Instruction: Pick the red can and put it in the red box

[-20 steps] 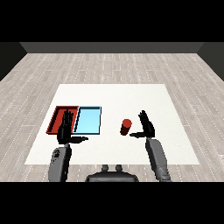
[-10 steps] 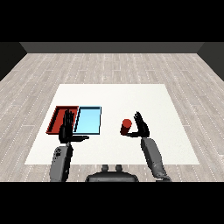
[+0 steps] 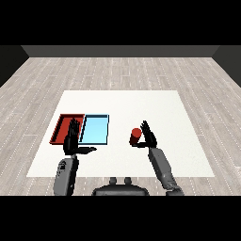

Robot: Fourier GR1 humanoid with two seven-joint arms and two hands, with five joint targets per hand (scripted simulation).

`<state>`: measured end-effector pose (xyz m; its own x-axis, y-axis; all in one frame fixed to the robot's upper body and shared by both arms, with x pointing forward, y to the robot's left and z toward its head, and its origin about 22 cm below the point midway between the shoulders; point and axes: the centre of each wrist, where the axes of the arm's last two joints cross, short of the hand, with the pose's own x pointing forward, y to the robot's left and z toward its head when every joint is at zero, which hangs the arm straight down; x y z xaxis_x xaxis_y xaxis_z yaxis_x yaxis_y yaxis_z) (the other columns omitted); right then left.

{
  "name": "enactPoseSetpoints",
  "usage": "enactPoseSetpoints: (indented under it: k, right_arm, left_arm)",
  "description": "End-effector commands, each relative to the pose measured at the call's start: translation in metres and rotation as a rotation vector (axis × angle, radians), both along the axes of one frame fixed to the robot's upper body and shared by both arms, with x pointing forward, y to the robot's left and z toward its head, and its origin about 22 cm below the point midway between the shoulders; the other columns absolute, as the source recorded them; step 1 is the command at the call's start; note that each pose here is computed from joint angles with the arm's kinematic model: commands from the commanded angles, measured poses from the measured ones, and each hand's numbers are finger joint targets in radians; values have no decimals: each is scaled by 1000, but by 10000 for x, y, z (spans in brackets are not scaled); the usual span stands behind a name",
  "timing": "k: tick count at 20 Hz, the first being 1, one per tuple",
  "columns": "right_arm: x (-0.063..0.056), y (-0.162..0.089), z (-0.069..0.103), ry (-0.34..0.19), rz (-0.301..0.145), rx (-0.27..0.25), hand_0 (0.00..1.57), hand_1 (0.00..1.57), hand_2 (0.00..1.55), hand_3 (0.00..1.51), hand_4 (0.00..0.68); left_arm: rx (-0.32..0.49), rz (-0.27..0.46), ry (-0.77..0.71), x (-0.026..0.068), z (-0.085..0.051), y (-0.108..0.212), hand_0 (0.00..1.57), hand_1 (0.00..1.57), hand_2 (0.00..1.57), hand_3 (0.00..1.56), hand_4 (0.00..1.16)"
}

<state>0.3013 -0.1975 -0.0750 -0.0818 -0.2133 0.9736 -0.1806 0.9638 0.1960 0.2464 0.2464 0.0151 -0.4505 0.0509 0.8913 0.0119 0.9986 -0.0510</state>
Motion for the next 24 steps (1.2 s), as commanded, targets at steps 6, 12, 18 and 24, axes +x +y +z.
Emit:
enactPoseSetpoints:
  k: [6, 12, 18, 24]
  right_arm:
    - [89, 76, 24, 33, 10, 23, 0, 0, 0, 0, 0]
    - [149, 317, 1, 2, 50, 18, 0, 0, 0, 0, 0]
    - [259, 306, -97, 27, 56, 37, 0, 0, 0, 0, 0]
    - [330, 424, 21, 47, 44, -30, 0, 0, 0, 0, 0]
  left_arm:
    - [5, -4, 5, -81, 65, -35, 0, 0, 0, 0, 0]
    - [-9, -5, -11, 170, -6, -10, 0, 0, 0, 0, 0]
    - [11, 14, -5, 97, -19, 134, 0, 0, 0, 0, 0]
    - [17, 14, -9, -72, -140, 76, 0, 0, 0, 0, 0]
